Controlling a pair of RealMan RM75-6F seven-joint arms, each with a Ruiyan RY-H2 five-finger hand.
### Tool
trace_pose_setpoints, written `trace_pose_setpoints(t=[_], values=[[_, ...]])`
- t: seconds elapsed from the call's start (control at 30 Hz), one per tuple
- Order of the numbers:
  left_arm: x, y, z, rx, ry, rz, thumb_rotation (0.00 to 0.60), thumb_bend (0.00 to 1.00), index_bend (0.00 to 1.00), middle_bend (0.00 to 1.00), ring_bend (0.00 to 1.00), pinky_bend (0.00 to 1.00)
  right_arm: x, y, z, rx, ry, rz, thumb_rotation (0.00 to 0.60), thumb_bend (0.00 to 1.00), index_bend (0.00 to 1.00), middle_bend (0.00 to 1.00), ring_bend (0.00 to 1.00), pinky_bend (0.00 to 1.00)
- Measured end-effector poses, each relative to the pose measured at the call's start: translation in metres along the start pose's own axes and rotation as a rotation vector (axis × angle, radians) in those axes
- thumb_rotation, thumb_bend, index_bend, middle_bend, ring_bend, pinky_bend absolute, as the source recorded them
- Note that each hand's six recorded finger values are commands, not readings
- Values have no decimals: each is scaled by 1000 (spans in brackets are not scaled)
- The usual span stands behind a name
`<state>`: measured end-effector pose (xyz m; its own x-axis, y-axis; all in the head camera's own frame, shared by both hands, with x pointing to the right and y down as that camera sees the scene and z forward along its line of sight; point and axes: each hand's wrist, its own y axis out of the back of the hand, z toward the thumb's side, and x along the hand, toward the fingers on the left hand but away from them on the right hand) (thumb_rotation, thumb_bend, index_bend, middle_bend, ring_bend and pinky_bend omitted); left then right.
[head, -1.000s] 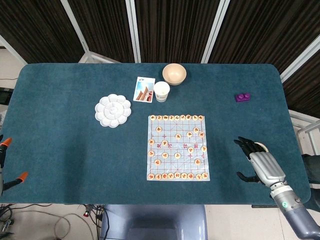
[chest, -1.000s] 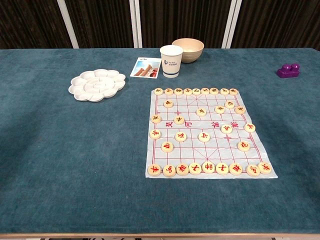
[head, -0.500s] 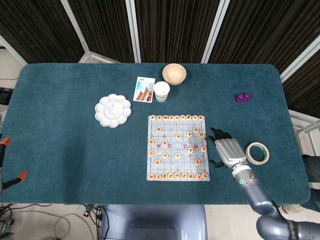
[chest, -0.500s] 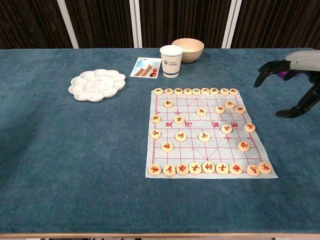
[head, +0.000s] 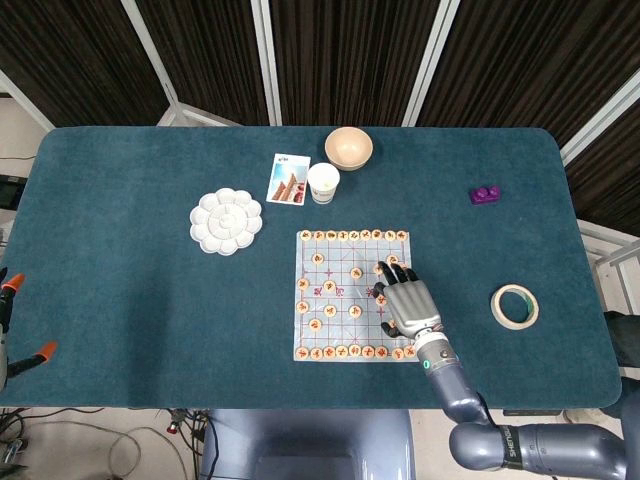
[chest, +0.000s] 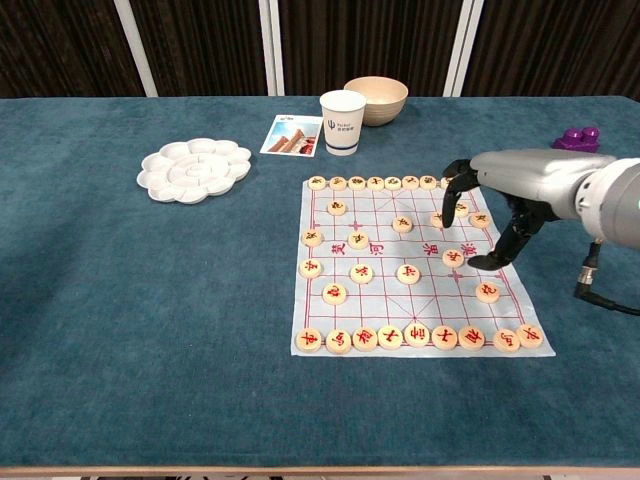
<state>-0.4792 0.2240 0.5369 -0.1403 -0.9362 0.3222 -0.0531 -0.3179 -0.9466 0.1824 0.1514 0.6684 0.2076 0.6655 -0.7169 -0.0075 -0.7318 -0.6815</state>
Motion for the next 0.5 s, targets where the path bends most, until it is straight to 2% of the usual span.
trace_pose_setpoints(t=[0.5], values=[[2,0,-2,-2,7,-1,600,0,106,0,0,0,-28,-19,20,14,-38,19,600,363,374,0,8,137]])
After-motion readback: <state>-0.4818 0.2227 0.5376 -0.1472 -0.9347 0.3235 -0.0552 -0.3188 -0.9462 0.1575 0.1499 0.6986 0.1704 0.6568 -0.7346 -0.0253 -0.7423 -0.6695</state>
